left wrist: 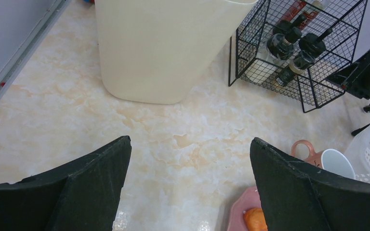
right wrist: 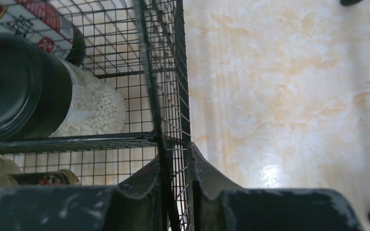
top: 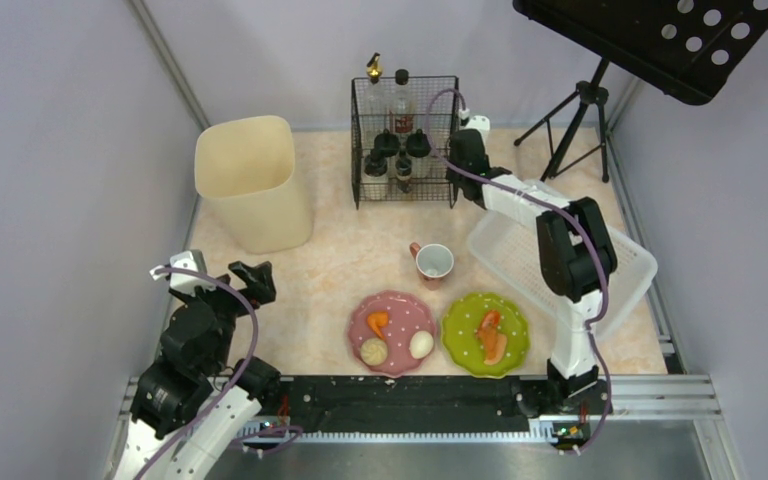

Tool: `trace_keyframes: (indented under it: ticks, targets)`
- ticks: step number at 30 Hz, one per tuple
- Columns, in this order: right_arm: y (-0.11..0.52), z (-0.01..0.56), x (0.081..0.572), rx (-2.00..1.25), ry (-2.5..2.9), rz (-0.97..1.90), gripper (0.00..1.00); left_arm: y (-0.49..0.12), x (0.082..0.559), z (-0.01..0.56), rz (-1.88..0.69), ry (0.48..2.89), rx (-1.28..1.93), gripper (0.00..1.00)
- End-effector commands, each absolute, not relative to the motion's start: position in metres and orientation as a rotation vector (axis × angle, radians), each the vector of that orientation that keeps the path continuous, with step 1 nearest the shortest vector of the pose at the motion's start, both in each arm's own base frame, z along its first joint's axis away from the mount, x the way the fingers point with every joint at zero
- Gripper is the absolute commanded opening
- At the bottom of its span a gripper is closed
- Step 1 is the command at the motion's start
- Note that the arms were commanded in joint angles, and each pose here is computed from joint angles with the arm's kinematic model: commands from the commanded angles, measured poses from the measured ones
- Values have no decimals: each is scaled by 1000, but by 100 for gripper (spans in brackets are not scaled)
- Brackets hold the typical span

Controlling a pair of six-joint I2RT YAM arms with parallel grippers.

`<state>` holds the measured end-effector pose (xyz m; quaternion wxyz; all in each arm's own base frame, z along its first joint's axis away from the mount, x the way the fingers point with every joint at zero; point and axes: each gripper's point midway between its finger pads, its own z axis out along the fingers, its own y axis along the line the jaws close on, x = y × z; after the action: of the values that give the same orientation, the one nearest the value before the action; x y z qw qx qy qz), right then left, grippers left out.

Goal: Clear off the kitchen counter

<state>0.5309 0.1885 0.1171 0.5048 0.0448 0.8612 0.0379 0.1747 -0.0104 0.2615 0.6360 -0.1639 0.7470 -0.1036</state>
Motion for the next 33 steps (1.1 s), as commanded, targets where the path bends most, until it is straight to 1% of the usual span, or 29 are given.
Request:
trace_keyframes:
  ticks: [1,3,4,6,8,14,18,20,26,29,33]
  targets:
    - [182,153,555,315,1939,232,27,-15,181,268,-251,1687,-360,98]
    - [181,172,551,300,1907,243,46,-16,181,268,-252,1691,-355,98]
    - [180,183,549,295,1891,249,54,-17,182,267,-251,1695,-353,98]
    - [179,206,542,281,1859,268,62,-18,182,267,-252,1698,-350,99]
    - [178,228,534,263,1831,296,66,-18,183,267,-252,1701,-347,99]
    - [177,275,487,191,1794,395,69,-19,182,267,-260,1697,-344,99]
    - [183,291,446,125,1809,497,69,-22,183,266,-270,1706,-330,99]
    - [186,292,420,62,1821,526,68,-24,184,265,-275,1712,-320,99]
    - [199,261,356,-119,1945,526,68,-35,187,261,-299,1745,-279,99]
    - [210,256,320,-201,1966,565,68,-40,189,260,-315,1757,-255,99]
    - [215,251,284,-246,2012,603,68,-45,191,257,-321,1779,-233,98]
